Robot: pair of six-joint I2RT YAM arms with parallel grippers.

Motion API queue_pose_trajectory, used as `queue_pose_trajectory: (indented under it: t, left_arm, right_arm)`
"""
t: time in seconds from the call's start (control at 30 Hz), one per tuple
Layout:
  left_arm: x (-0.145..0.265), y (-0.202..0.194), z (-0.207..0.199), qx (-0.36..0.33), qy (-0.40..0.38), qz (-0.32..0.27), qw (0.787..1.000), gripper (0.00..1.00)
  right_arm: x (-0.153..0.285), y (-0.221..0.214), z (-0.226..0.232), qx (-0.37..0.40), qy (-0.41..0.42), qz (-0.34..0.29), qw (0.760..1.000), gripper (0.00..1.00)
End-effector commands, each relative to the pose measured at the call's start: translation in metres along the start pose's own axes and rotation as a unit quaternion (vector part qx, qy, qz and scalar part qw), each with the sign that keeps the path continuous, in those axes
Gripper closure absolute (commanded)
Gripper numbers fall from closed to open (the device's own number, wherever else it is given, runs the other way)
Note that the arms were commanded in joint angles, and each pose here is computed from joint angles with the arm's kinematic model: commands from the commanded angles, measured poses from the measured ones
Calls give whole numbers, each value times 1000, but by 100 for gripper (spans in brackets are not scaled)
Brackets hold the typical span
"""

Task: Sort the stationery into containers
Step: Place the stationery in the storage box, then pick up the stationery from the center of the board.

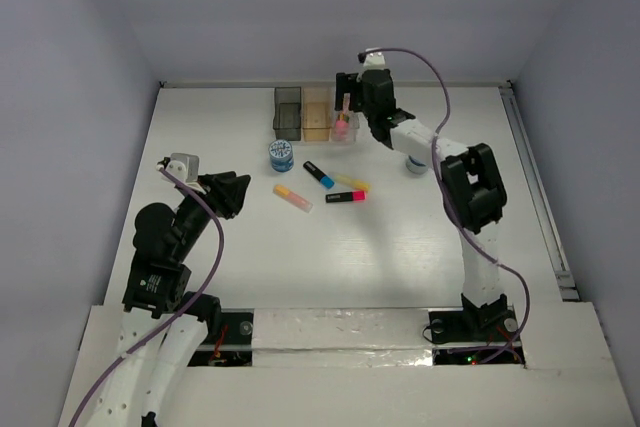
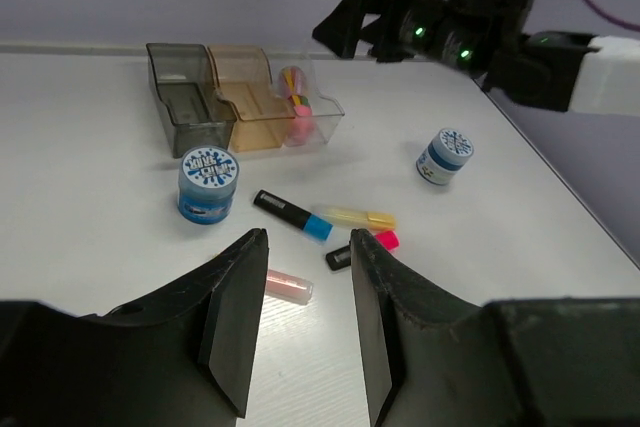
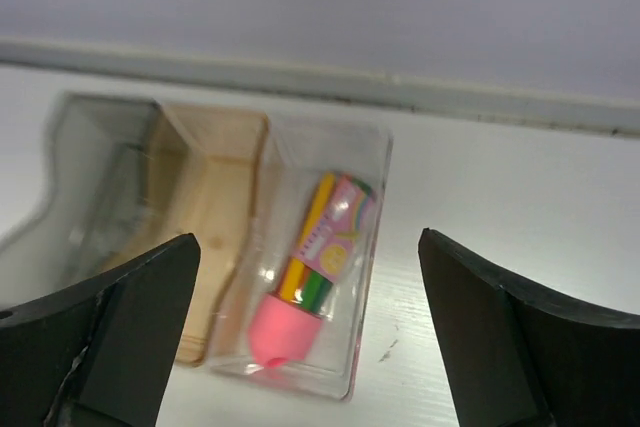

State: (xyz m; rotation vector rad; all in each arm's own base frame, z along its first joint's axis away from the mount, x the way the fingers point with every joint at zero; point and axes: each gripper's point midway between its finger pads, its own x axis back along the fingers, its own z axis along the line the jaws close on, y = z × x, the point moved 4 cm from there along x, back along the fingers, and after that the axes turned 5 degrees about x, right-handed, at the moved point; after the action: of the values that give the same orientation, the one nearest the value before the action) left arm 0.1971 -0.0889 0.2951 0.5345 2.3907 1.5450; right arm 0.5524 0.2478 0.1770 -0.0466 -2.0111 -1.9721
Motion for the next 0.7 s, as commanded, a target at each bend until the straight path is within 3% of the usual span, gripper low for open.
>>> queue_pose_trajectory:
  t: [0.0, 0.03, 0.13, 0.17, 0.23, 0.27, 0.37, 0.43, 0.5, 0.53, 0.57, 0.6, 0.67]
  left_arm:
    - [3, 25, -14, -13, -29, -43, 999, 65]
    - [4, 25, -14, -12, -28, -43, 999, 65]
    - [5, 25, -13, -10, -24, -43, 999, 65]
    - [5, 24, -12, -9, -21, -43, 999, 69]
    - [5, 25, -11, -7, -16, -44, 999, 74]
    - [5, 24, -11, -5, -14, -44, 999, 79]
    - [4, 24, -8, -2, -6, -41, 999, 92]
    - [3, 22, -3, 0, 11, -38, 999, 98]
    - [1, 20, 3, 4, 33, -33, 999, 100]
    - [-2, 15, 7, 8, 42, -21, 999, 100]
    - [-2, 14, 8, 8, 43, -17, 999, 100]
    - [-3, 11, 8, 10, 43, -11, 999, 100]
    - [-6, 9, 9, 13, 44, -3, 999, 100]
  right_arm:
    - [43, 74, 7, -26, 30, -52, 998, 4]
    - [51, 75, 5, -30, 28, -43, 998, 8]
    - [82, 72, -9, -38, 4, -25, 999, 71]
    - [90, 49, -15, -34, -8, 3, 999, 91]
    - [112, 43, -28, -39, -37, 19, 998, 98]
    - [119, 18, -32, -34, -45, 47, 997, 100]
    - [138, 1, -38, -44, -38, 81, 995, 100]
    - [148, -16, -33, -40, -13, 118, 992, 99]
    - [154, -23, -41, -38, -42, 133, 989, 90]
    - [159, -35, -50, -30, -70, 147, 986, 80]
    - [162, -36, -67, -31, -100, 147, 984, 41]
    - [164, -42, -76, -32, -116, 153, 981, 20]
    - [169, -57, -98, -50, -132, 178, 974, 3]
